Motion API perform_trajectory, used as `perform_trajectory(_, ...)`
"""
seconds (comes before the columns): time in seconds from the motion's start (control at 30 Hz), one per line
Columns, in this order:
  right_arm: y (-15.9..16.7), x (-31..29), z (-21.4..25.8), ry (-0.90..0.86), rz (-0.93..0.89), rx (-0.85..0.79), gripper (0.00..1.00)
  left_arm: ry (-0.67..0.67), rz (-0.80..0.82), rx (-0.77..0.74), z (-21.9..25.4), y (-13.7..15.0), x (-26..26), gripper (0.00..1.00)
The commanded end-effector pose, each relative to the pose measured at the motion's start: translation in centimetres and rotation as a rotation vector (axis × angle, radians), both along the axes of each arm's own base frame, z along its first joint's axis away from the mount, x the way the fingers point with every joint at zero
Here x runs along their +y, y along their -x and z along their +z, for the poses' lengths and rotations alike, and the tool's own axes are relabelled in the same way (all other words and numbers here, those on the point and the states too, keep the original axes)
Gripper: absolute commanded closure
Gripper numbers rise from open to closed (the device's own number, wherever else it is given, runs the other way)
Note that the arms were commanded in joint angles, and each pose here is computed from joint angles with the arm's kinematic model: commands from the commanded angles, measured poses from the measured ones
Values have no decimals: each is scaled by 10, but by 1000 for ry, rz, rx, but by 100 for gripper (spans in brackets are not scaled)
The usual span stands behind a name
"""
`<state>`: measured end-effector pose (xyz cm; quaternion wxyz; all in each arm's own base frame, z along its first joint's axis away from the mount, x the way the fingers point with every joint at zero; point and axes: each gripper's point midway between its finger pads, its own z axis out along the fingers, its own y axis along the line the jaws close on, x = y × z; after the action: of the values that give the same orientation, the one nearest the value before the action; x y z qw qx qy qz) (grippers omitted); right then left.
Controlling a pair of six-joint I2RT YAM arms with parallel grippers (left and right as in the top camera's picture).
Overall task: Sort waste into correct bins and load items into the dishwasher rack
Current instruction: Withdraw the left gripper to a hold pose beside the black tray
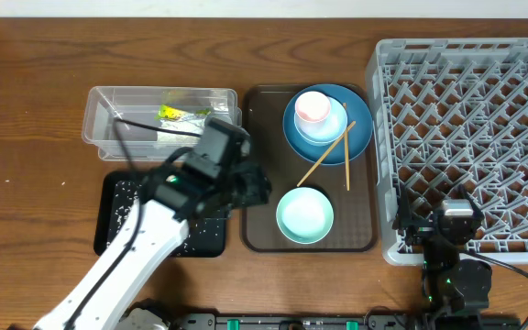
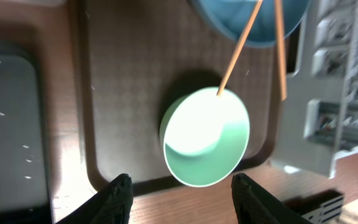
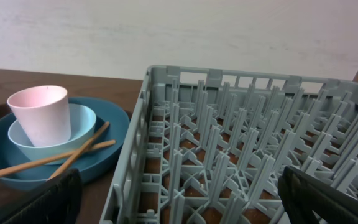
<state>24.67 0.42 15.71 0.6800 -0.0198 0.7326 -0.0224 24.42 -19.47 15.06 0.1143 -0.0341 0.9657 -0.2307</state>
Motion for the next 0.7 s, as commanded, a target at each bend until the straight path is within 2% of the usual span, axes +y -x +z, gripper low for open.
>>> perform_trajectory(0.0, 0, 3, -1, -16, 13, 3, 1, -16, -38, 48, -13, 6, -13, 46)
perform_trajectory(0.27, 0, 3, -1, -16, 13, 3, 1, -63, -110, 119, -38, 22, -33, 46)
perform_trajectory(0.67, 0, 3, -1, -16, 12, 3, 1, -60, -157, 103, -42, 26, -48, 45)
